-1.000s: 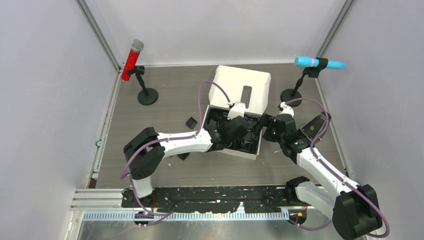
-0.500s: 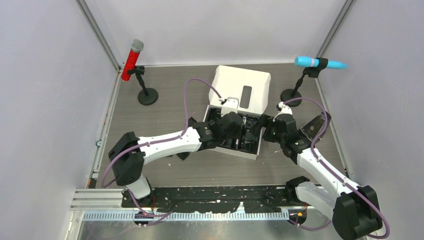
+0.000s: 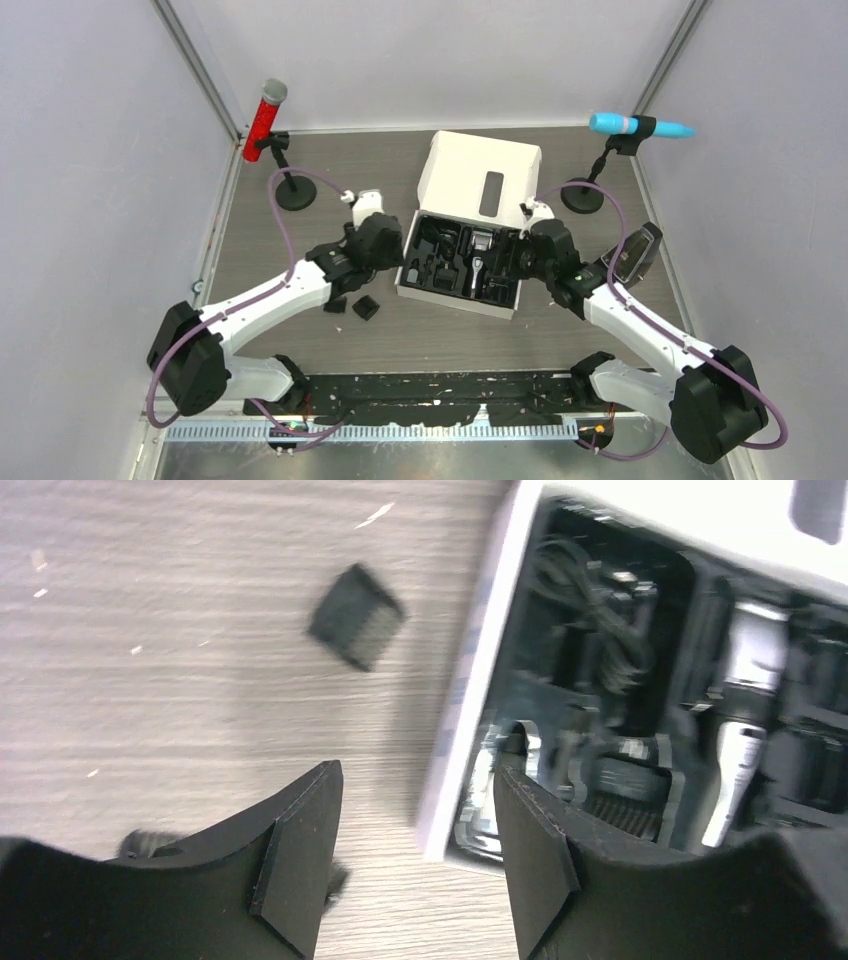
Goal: Sort the hair-cutting tools
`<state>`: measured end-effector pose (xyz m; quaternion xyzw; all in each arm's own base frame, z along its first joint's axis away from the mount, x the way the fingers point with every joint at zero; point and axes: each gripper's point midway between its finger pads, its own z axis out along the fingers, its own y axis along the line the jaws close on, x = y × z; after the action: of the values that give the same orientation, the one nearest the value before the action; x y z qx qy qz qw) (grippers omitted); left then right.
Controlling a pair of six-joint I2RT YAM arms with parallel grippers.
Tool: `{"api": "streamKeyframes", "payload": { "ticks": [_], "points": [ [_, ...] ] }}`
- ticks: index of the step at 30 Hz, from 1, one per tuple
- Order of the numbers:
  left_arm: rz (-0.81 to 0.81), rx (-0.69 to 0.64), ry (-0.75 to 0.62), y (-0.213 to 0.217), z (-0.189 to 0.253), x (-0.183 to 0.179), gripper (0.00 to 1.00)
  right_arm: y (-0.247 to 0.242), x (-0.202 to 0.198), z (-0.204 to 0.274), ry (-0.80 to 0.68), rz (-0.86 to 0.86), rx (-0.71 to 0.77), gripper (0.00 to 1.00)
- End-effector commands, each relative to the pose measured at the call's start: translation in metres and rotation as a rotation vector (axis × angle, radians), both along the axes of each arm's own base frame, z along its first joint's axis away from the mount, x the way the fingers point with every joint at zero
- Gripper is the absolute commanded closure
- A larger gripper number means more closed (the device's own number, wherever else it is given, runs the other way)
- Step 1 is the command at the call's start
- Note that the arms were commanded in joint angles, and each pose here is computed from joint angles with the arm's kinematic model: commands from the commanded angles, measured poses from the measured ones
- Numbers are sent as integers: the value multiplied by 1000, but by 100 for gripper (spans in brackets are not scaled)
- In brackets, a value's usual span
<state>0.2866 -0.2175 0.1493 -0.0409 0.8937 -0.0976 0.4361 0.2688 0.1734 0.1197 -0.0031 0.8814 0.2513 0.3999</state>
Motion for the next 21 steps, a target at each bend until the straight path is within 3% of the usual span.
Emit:
{"api": "streamKeyframes", "payload": {
  "ticks": [1, 8, 16, 21],
  "points": [
    [97, 10, 57, 44, -16, -3, 40, 11, 12, 23, -73, 16, 5, 43],
    [210, 47, 146, 81, -43, 28, 40, 12, 13, 19, -65, 14, -10, 42],
    [210, 4, 262, 67, -74, 75, 51, 7, 13, 17, -68, -1, -33, 40],
    [199, -2, 301, 60, -87, 83, 54, 4, 13, 14, -66, -7, -48, 39]
  ]
}}
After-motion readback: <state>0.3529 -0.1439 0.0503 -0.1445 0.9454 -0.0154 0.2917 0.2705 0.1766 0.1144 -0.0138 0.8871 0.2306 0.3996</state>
